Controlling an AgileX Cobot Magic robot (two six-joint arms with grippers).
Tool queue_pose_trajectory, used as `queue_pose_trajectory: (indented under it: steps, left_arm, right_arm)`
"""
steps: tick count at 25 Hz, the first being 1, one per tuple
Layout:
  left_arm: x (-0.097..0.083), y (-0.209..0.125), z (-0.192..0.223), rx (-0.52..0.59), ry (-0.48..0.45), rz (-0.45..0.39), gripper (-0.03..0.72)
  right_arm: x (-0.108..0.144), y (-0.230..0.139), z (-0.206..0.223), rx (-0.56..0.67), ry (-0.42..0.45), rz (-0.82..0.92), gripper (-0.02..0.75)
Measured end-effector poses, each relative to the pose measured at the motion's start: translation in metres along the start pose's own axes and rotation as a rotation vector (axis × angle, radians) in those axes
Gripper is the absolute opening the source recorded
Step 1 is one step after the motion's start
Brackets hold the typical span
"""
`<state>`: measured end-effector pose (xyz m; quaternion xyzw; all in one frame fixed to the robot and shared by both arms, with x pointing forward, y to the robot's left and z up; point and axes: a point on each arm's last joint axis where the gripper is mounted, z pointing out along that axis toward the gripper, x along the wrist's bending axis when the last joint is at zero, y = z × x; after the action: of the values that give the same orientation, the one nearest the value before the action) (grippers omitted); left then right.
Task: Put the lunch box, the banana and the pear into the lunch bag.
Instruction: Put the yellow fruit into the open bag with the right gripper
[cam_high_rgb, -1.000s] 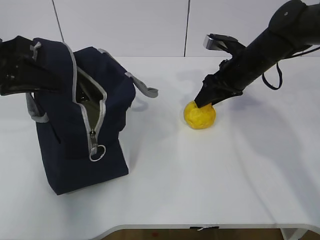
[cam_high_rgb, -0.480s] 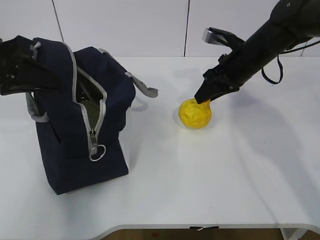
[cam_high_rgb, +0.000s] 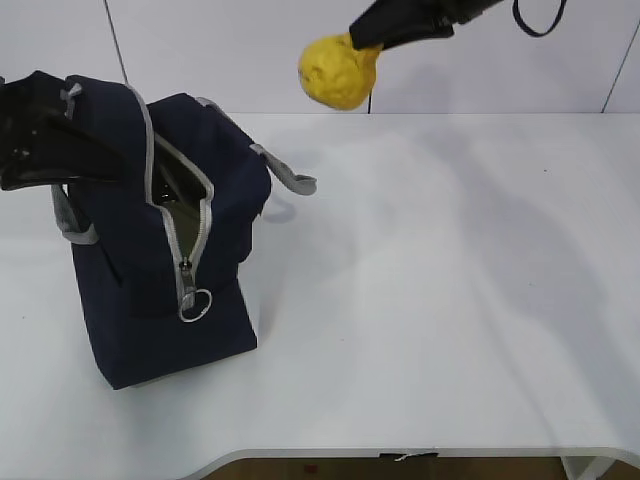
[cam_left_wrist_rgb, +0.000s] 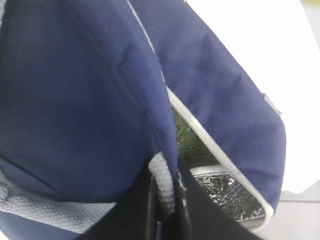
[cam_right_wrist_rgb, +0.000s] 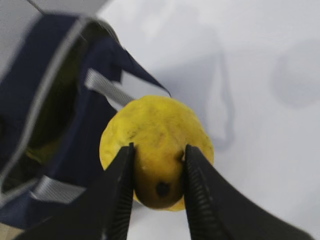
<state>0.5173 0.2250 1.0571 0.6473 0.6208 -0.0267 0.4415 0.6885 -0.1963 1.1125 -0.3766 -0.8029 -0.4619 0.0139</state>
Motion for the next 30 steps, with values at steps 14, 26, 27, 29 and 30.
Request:
queue_pose_trajectory:
  steps: [14, 26, 27, 29, 30]
  left_arm:
    - [0.000, 0.000, 0.000, 0.000, 0.000, 0.000, 0.018]
    - [0.000, 0.000, 0.000, 0.000, 0.000, 0.000, 0.018]
    - [0.000, 0.000, 0.000, 0.000, 0.000, 0.000, 0.018]
    - [0.000, 0.000, 0.000, 0.000, 0.000, 0.000, 0.018]
    - [0.000, 0.000, 0.000, 0.000, 0.000, 0.000, 0.018]
  right_arm:
    - [0.102, 0.029, 0.046, 0.029, 0.156, -0.251, 0.242]
    - [0.121, 0.001, 0.117, 0.214, 0.180, -0.322, 0.242]
    - [0.119, -0.002, 0.124, 0.228, 0.184, -0.317, 0.242]
    - [0.114, -0.009, 0.136, 0.257, 0.187, -0.308, 0.242]
    - [0.112, -0.013, 0.142, 0.270, 0.191, -0.304, 0.242]
